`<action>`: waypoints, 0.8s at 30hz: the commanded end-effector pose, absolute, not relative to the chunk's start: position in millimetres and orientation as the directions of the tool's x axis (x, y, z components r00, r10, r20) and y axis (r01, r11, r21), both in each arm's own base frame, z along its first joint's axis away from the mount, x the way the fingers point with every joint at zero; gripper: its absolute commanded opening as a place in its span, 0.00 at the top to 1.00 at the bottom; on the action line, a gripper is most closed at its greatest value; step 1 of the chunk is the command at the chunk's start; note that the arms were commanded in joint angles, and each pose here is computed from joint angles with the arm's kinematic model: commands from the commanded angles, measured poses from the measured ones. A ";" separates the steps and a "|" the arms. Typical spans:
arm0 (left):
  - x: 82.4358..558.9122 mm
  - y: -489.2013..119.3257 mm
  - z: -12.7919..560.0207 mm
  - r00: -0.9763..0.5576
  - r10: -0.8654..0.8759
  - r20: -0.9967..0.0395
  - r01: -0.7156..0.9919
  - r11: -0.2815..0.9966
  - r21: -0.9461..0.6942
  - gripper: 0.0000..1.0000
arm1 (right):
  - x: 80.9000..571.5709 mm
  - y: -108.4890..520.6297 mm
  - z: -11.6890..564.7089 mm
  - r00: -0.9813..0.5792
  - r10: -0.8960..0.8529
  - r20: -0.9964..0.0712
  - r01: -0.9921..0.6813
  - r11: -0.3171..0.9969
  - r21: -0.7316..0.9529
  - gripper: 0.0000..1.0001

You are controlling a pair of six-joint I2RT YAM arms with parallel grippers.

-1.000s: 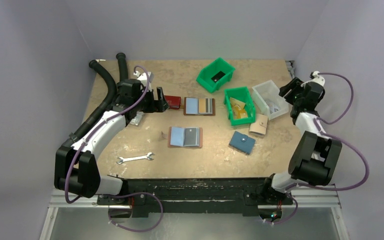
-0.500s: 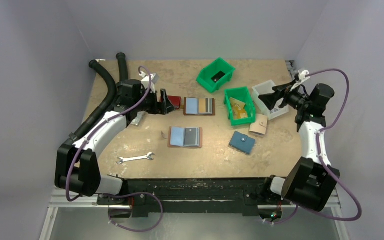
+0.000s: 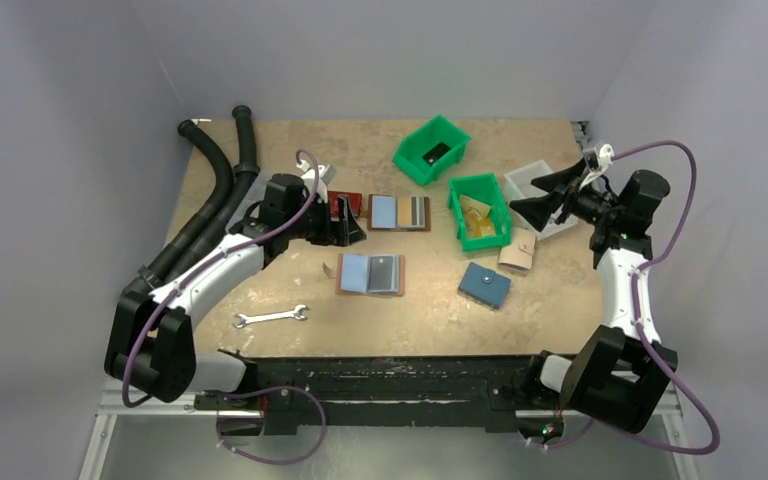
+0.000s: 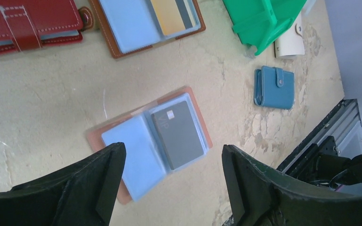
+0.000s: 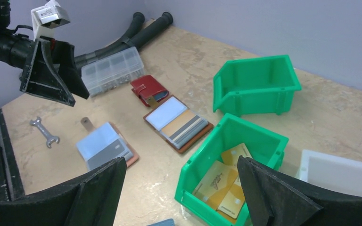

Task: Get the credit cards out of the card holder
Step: Remove the credit card from the card holder.

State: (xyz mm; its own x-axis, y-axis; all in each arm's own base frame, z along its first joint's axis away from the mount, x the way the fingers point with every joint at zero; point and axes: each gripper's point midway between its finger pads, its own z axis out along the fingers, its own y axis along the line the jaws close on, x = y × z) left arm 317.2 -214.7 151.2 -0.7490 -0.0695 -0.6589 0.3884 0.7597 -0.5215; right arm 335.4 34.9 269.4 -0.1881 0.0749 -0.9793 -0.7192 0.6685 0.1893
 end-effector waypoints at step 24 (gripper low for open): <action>290.5 -221.3 106.0 -0.800 -0.213 -0.561 0.213 0.773 -0.597 0.25 | 315.7 161.1 204.9 -0.297 -0.175 -0.939 -0.895 0.393 0.210 0.01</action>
State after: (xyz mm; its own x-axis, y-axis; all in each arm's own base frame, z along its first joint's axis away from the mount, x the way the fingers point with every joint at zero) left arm 284.6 -212.1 99.1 -0.8145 -0.1974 -0.5455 0.1869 0.8008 -0.5690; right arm 310.7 153.5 194.6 -0.3631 -0.1353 -0.9219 -0.8666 0.4124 0.2808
